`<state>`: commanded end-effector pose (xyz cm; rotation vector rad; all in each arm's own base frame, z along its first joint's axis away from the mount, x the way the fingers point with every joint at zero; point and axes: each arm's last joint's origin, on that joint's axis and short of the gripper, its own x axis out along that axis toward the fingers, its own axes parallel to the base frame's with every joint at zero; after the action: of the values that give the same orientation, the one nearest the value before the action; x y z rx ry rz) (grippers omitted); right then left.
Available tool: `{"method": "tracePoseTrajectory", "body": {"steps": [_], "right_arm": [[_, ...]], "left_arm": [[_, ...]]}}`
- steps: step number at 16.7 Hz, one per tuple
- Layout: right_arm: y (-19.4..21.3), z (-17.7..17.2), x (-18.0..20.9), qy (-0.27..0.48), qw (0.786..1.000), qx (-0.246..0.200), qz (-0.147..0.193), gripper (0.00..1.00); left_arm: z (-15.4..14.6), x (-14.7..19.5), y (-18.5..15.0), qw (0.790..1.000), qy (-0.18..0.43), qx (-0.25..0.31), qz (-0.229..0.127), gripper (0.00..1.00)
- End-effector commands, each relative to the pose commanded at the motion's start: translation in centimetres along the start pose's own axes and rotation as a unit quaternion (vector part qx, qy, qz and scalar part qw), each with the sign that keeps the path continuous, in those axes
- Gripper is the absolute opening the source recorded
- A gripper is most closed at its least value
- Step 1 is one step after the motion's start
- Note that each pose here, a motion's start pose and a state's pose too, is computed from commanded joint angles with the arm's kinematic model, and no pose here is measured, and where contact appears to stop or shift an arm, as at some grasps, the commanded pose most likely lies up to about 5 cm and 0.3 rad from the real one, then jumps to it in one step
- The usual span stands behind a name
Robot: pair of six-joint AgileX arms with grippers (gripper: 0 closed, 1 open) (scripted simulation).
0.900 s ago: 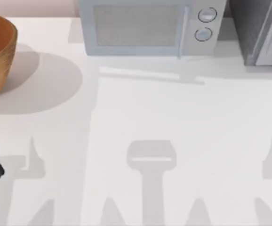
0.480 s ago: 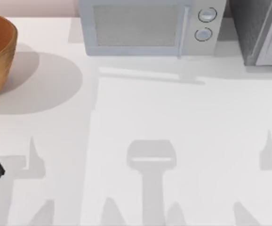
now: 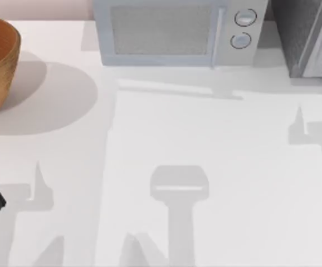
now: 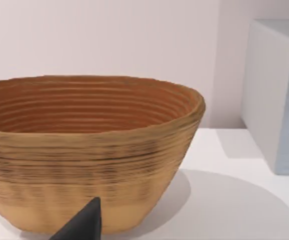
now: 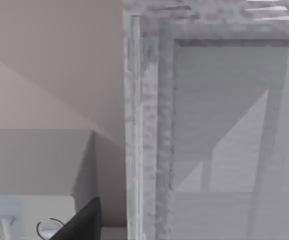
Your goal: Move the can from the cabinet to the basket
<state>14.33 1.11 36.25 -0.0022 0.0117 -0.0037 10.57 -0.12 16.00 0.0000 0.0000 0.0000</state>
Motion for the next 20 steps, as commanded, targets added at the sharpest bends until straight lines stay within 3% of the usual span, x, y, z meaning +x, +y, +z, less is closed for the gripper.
{"method": "tracePoseTrajectory", "body": {"steps": [5,9,13,20], "right_arm": [[1.5,8.6,5.2,0.005,1.0,-0.001,-0.001,1.0],[2.7,12.8,9.0,0.002,1.0,0.0,0.0,1.0],[3.5,14.7,10.9,-0.005,1.0,0.001,0.002,1.0],[3.5,14.9,11.1,-0.007,1.0,0.001,0.0,1.0]], "left_arm": [[0.0,0.0,0.0,1.0,0.0,0.0,0.0,1.0],[0.0,0.0,0.0,1.0,0.0,0.0,0.0,1.0],[0.0,0.0,0.0,1.0,0.0,0.0,0.0,1.0],[0.0,0.0,0.0,1.0,0.0,0.0,0.0,1.0]]}}
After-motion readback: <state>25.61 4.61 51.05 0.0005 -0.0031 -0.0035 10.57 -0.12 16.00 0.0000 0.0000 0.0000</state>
